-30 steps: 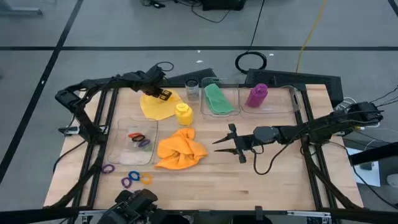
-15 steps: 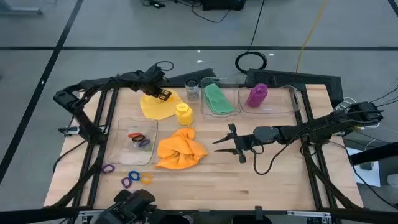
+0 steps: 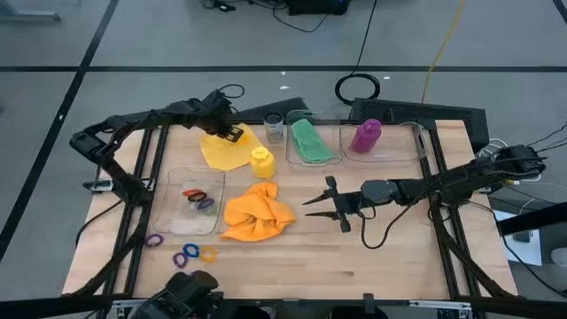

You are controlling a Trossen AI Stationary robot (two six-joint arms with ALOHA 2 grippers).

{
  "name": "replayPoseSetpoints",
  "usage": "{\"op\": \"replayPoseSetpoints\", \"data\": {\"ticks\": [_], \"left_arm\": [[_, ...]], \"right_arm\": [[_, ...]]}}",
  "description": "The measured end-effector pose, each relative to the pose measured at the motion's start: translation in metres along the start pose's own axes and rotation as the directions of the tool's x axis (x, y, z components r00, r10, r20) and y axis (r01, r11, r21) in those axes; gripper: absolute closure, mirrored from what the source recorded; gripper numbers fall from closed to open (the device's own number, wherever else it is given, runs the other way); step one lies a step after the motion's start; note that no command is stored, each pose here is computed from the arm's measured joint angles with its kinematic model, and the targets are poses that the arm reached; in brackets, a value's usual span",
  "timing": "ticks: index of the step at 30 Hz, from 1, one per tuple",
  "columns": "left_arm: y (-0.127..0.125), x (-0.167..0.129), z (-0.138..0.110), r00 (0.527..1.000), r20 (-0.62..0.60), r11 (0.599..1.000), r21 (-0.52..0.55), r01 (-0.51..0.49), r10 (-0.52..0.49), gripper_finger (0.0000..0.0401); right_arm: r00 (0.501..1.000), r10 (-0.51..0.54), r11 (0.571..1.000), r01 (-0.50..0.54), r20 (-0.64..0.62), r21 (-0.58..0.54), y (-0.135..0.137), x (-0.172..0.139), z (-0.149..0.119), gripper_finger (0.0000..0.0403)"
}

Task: Pick & Place Sports Items
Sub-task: Put the top left yellow spring keychain into the bottom transparent bin

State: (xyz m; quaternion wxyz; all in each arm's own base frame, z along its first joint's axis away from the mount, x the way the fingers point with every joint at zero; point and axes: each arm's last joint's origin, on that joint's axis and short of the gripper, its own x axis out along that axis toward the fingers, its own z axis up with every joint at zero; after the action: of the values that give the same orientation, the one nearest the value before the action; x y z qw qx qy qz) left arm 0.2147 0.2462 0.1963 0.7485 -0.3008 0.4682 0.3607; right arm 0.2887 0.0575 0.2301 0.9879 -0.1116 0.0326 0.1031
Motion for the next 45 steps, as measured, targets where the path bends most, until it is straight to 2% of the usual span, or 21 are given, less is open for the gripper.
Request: {"op": "replayPoseSetpoints", "data": {"ticks": [8, 14, 19, 29, 32, 38, 45], "left_arm": [[-0.002, 0.000, -0.001, 0.997, -0.015, 0.997, 0.042, 0.072, -0.071, 0.0341], [-0.001, 0.000, -0.006, 0.996, -0.070, 0.995, 0.078, 0.069, -0.064, 0.0393], [-0.001, -0.001, -0.010, 0.992, -0.115, 0.995, 0.081, 0.065, -0.055, 0.0385], [-0.001, -0.001, -0.012, 0.990, -0.130, 0.991, 0.117, 0.066, -0.050, 0.0393], [0.000, -0.001, -0.016, 0.987, -0.161, 0.991, 0.136, 0.022, 0.000, 0.0395], [0.003, -0.003, -0.022, 0.963, -0.210, 0.976, 0.176, -0.130, 0.166, 0.0395], [0.002, -0.002, -0.021, 0.966, -0.197, 0.975, 0.179, -0.132, 0.167, 0.0387]], "right_arm": [[1.000, 0.000, 1.000, 0.000, 0.000, 0.000, 0.000, 0.000, 0.000, 0.0268], [1.000, 0.000, 1.000, 0.000, -0.001, 0.000, 0.000, 0.000, 0.000, 0.0268], [1.000, 0.001, 1.000, -0.001, -0.006, 0.014, 0.000, 0.000, -0.001, 0.0268], [1.000, 0.001, 1.000, -0.001, -0.006, 0.029, 0.000, 0.000, -0.001, 0.0268], [1.000, 0.001, 1.000, -0.001, -0.006, 0.029, 0.000, 0.000, -0.001, 0.0268], [1.000, 0.001, 1.000, -0.001, -0.006, 0.029, 0.000, 0.000, -0.001, 0.0268], [1.000, 0.001, 1.000, -0.001, -0.006, 0.029, 0.000, 0.000, -0.001, 0.0268]]}}
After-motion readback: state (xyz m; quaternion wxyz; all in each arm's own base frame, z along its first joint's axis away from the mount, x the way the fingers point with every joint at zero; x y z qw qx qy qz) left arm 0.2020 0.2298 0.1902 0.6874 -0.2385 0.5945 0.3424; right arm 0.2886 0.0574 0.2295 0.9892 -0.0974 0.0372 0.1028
